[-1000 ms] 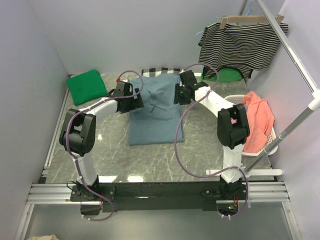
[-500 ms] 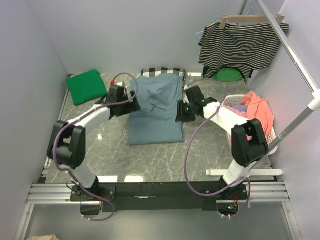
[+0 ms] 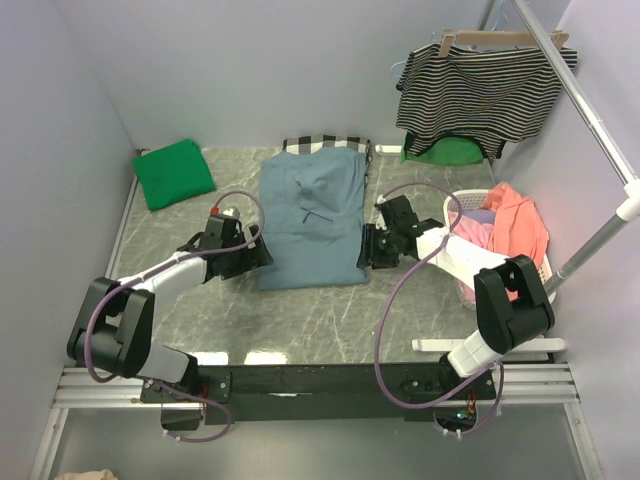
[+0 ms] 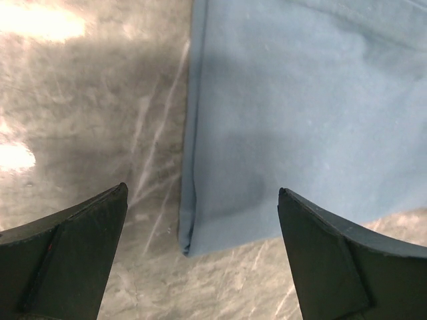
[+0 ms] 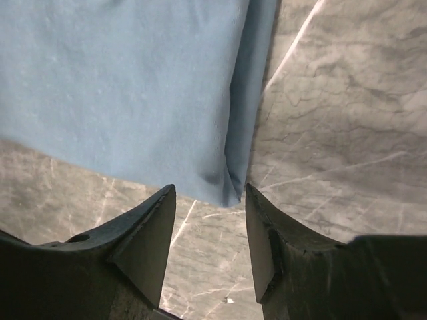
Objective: Fold and stack the t-shirts
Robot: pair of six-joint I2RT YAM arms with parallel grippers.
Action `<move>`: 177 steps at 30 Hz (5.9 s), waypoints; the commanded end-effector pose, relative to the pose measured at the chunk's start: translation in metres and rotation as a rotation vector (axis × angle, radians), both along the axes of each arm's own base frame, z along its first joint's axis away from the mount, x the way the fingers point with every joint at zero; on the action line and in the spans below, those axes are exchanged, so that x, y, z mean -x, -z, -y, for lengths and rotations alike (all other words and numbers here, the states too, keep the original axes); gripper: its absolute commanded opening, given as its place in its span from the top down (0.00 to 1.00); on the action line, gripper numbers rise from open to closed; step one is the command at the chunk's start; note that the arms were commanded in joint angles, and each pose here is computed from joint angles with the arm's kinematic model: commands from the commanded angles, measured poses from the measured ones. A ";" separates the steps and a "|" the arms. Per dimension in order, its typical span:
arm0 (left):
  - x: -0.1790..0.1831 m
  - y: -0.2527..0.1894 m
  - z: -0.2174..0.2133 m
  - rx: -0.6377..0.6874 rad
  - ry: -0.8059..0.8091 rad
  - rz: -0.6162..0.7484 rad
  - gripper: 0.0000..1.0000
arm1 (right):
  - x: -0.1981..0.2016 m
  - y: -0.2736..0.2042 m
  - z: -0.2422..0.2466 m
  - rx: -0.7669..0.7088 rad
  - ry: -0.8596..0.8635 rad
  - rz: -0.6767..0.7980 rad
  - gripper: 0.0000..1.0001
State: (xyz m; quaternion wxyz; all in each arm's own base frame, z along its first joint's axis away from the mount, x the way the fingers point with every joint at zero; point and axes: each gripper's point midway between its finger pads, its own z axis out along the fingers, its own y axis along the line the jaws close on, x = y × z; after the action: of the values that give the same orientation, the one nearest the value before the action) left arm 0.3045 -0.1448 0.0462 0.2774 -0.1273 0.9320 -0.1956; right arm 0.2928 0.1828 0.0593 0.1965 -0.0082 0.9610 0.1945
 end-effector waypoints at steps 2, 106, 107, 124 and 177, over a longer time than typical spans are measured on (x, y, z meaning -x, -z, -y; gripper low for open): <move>0.003 -0.011 0.013 0.092 0.031 0.065 0.01 | 0.003 0.004 -0.007 -0.067 0.011 0.008 0.47; -0.279 -0.053 0.081 0.194 0.295 0.329 0.01 | -0.298 -0.035 0.043 -0.098 0.270 0.243 0.26; -0.280 -0.048 0.080 0.203 0.295 0.315 0.01 | -0.298 -0.025 0.043 -0.096 0.268 0.225 0.26; -0.260 -0.002 0.112 0.441 0.485 0.169 0.08 | -0.278 0.020 0.017 -0.146 0.169 0.070 0.32; -0.391 -0.203 0.007 0.078 0.067 0.943 0.01 | -0.358 -0.209 -0.057 -0.201 0.027 0.991 0.28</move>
State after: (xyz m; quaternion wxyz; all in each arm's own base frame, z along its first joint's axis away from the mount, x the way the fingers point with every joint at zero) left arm 0.7031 -0.1651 0.1759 0.6014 -0.0034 0.7390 -0.3037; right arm 0.6780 0.2182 0.1840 0.5687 -0.0141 0.7750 0.2751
